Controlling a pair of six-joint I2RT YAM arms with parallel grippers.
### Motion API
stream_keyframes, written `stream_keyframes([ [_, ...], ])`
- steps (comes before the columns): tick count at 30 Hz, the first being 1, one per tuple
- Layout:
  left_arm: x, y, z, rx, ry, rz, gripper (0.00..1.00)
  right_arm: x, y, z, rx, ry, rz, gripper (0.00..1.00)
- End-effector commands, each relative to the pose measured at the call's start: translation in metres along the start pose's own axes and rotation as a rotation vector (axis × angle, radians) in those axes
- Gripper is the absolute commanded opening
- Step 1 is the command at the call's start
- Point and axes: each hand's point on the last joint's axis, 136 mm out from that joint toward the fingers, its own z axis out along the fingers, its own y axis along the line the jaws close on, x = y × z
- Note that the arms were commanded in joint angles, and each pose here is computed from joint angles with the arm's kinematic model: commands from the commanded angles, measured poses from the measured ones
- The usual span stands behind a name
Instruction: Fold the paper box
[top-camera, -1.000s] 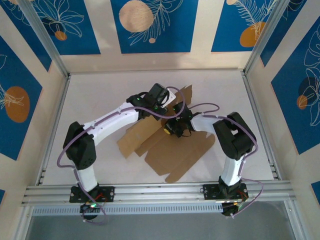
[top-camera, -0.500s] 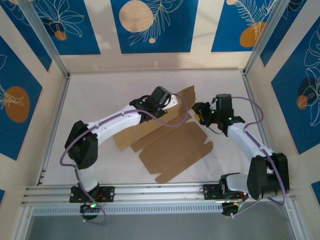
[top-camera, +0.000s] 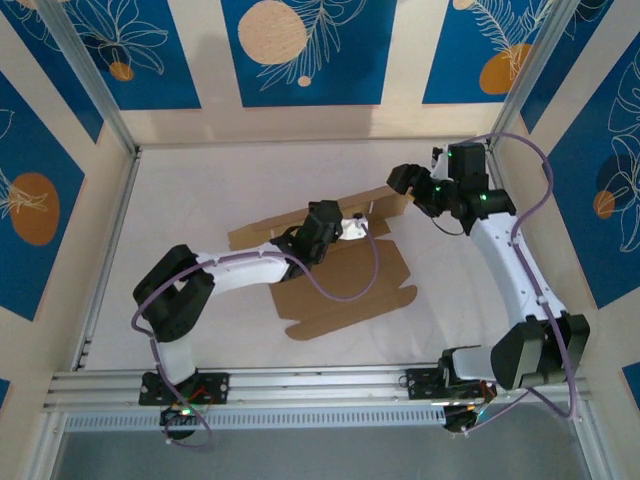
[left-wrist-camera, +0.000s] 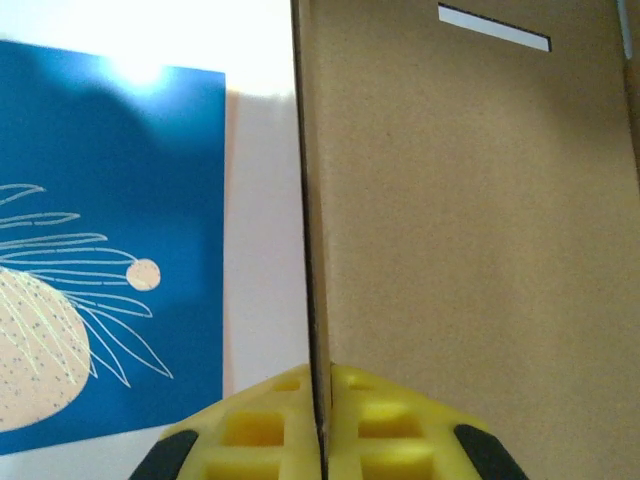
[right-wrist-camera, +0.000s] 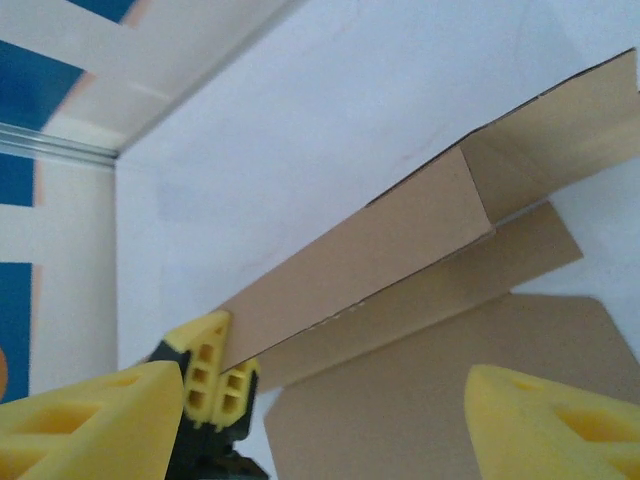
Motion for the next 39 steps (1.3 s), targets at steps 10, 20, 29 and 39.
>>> stream_keyframes([
  [10, -0.016, 0.037, -0.024, -0.100, -0.114, 0.027, 0.00, 0.004, -0.018, 0.019, 0.089, 0.139, -0.005, 0.68],
  [20, -0.020, 0.065, -0.043, -0.006, -0.140, -0.073, 0.00, -0.019, -0.010, 0.004, -0.141, 0.096, 0.351, 0.61],
  [29, -0.010, 0.049, -0.065, 0.353, -0.155, -0.141, 0.00, -0.049, 0.006, -0.056, -0.001, -0.312, -0.303, 0.63],
  [39, 0.013, 0.067, -0.059, 0.455, -0.141, -0.159, 0.00, 0.001, 0.037, -0.036, 0.060, -0.362, -1.436, 0.64],
])
